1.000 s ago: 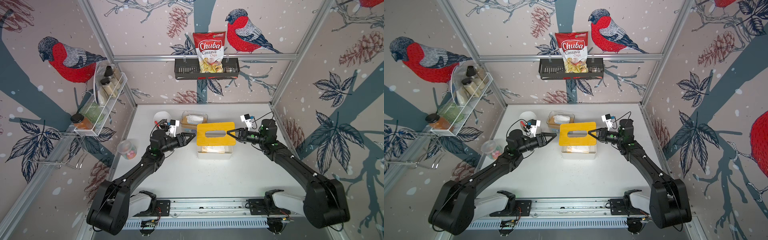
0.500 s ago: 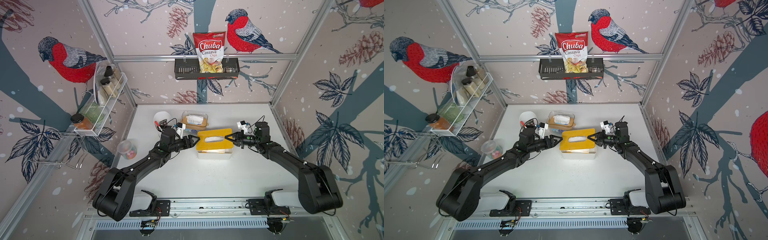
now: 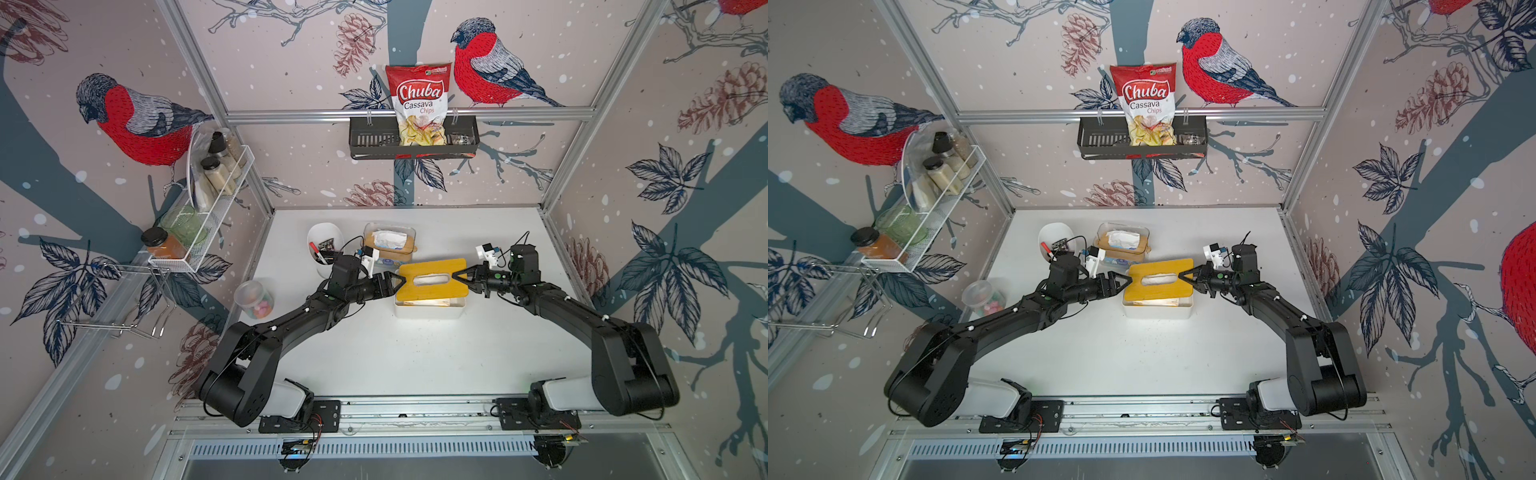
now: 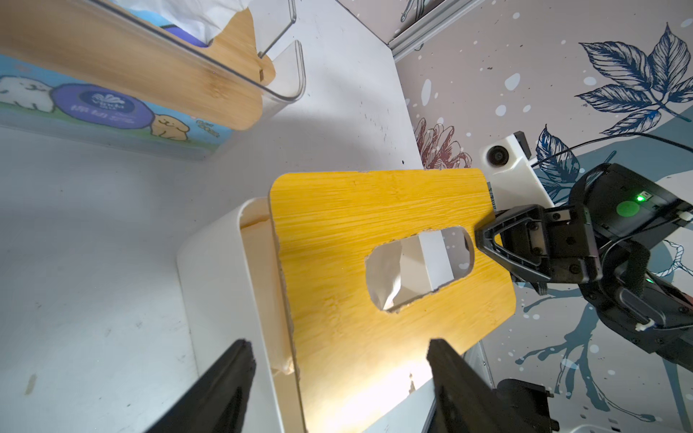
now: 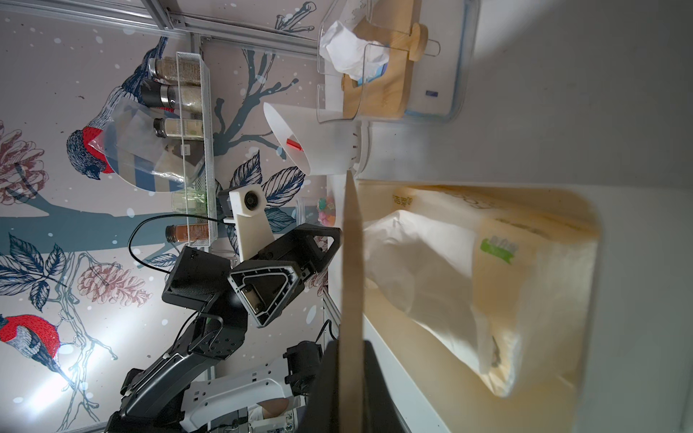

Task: Put the tissue paper into the tissue box
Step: Close the box lid on the tissue box.

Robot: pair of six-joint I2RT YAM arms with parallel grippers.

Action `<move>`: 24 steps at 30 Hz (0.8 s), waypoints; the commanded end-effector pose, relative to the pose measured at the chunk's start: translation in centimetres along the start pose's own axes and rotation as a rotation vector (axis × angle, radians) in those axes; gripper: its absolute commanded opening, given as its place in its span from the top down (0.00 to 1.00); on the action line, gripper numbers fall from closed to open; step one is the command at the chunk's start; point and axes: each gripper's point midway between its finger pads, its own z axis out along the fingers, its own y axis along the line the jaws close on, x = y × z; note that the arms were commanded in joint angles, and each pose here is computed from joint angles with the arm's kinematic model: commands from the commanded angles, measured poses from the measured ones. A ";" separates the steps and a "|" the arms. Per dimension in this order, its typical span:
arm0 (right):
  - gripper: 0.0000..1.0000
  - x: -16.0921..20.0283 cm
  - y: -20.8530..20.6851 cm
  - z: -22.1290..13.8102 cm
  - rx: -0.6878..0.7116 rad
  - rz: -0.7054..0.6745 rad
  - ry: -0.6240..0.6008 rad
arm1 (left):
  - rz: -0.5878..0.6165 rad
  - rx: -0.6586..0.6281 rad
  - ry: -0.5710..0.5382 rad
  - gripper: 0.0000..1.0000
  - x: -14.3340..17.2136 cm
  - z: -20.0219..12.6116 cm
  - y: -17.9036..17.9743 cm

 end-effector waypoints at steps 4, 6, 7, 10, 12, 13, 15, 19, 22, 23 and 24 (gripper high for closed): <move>1.00 0.1 1.0 0.7 -0.037 -0.043 0.025 | 0.028 0.009 0.009 0.23 0.0 0.4 -0.3; 1.00 0.0 0.8 0.7 -0.031 -0.039 0.022 | 0.027 0.008 0.015 0.23 0.1 0.5 -0.2; 1.00 0.0 0.7 0.7 -0.029 -0.037 0.022 | 0.029 0.008 0.017 0.23 0.2 0.6 -0.3; 1.00 -0.1 0.4 0.6 -0.023 -0.034 0.021 | 0.032 0.005 0.027 0.23 0.3 0.8 -0.3; 1.00 -0.3 0.2 0.5 -0.020 -0.034 0.015 | 0.037 0.001 0.035 0.22 0.5 1.0 -0.3; 1.00 -0.4 0.2 0.4 -0.019 -0.035 0.012 | 0.040 -0.002 0.036 0.22 0.4 1.0 -0.3; 1.00 -0.3 0.1 0.5 -0.021 -0.034 0.018 | 0.047 -0.003 0.043 0.22 0.6 1.2 -0.3; 1.00 -0.2 0.0 0.6 -0.020 -0.034 0.027 | 0.048 -0.007 0.053 0.22 0.7 1.4 -0.2; 1.00 -0.1 0.1 0.9 -0.023 -0.037 0.035 | 0.049 -0.007 0.059 0.22 0.8 1.6 -0.3; 1.00 0.0 0.1 1.0 -0.023 -0.040 0.041 | 0.048 -0.009 0.061 0.22 0.9 1.6 -0.2; 1.00 0.0 -0.1 1.0 -0.019 -0.039 0.043 | 0.049 -0.010 0.063 0.22 0.9 1.7 -0.2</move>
